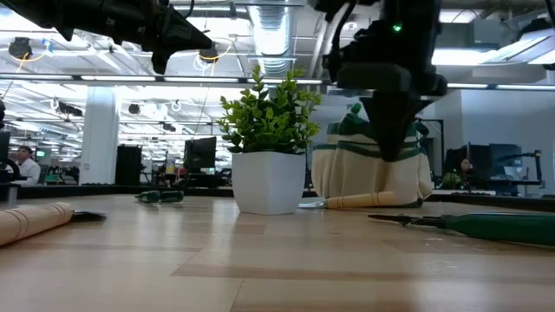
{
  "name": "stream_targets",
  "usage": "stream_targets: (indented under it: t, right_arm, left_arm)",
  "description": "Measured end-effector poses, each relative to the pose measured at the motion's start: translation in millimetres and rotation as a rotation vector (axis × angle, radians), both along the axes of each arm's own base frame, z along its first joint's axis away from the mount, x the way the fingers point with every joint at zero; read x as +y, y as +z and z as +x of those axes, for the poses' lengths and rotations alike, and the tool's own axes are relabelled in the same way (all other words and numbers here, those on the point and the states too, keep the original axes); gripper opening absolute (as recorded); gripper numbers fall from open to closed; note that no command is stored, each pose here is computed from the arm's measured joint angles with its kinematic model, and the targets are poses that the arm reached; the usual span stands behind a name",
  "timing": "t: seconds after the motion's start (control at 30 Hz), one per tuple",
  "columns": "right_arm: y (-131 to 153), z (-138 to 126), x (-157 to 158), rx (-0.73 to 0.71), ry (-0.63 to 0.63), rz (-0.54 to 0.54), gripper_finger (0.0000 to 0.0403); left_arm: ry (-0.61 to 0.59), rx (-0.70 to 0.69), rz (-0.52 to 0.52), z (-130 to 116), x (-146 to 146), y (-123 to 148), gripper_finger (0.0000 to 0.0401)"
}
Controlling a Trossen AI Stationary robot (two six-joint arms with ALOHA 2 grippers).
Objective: Pick & Place Garden tools in Gardening bag
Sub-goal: Put the top brown trowel into the brown gardening bag
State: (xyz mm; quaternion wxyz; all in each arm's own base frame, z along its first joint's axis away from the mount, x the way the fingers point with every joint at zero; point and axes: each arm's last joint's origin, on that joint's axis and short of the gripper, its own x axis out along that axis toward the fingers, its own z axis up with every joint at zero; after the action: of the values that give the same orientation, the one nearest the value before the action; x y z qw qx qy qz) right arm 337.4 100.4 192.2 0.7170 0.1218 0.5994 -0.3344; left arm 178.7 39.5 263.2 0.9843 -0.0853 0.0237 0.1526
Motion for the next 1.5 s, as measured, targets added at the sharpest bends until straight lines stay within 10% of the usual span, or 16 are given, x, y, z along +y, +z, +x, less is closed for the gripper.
stream_targets:
  t: [0.7, 1.0, 1.5]
  right_arm:
    - [6.6, 15.8, 38.5, -0.286, 0.188, 0.008, 0.0001]
    - [47.1, -24.2, 44.4, -0.409, 0.179, -0.093, 0.0]
    - [-12.5, -99.6, 26.0, -0.766, 0.133, -0.011, 0.0]
  left_arm:
    - [-0.06, -0.008, -0.059, 4.0, -21.7, -1.2, 0.0002]
    - [-0.13, 0.008, -0.06, 4.6, -37.9, -2.5, 0.0002]
    - [-0.155, 0.049, -0.042, 4.2, -42.3, -5.9, 0.0002]
